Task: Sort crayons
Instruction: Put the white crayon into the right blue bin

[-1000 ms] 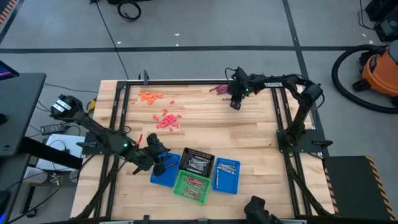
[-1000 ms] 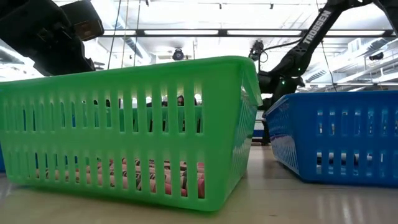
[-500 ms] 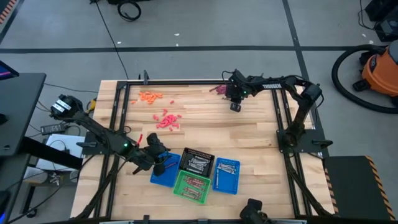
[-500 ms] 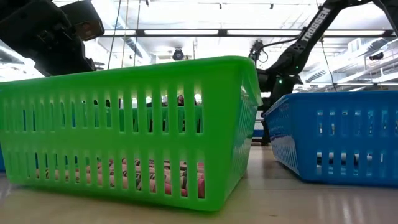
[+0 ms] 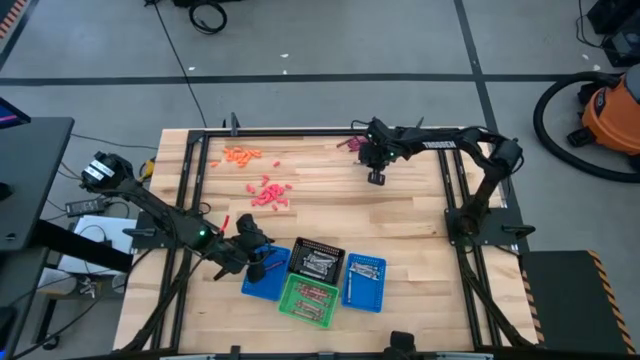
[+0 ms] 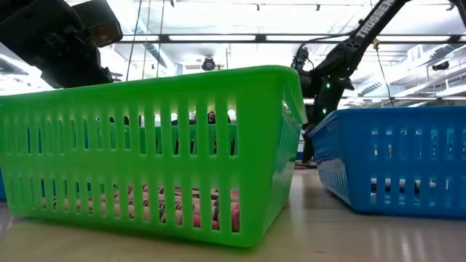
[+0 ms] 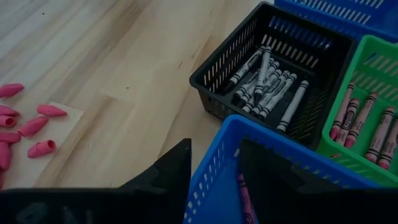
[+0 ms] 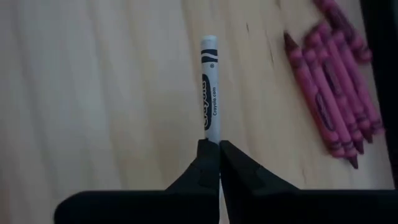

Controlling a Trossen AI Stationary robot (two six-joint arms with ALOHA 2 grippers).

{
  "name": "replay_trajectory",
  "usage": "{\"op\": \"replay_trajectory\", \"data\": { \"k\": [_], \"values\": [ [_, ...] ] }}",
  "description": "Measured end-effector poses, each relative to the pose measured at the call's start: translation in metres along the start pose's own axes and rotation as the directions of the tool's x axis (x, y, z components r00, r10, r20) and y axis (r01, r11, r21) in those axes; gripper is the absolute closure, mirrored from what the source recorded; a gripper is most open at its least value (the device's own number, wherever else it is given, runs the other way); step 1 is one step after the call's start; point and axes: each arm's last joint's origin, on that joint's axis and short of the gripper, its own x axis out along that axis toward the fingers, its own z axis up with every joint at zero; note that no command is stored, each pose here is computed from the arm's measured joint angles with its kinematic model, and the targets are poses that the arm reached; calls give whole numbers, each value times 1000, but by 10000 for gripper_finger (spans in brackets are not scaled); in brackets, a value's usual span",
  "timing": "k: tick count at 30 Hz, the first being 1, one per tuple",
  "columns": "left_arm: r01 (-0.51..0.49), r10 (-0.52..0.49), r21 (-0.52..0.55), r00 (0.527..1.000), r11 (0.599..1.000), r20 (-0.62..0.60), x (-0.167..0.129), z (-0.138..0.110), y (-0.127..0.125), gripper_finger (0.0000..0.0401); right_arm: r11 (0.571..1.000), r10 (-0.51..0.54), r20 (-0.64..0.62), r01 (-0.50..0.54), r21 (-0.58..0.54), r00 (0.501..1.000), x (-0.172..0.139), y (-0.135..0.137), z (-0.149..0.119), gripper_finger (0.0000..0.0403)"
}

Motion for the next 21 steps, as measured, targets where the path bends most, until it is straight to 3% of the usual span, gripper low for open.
{"op": "replay_trajectory", "data": {
  "k": [6,21],
  "values": [
    [10,-10,31,1000,999,14,-1,6,-3,252,999,27,62,-25,-30,998,-16,23,15,391],
    [-24,23,52,1000,998,18,3,12,3,252,968,164,220,-113,-225,962,-37,115,57,391]
  ]
}}
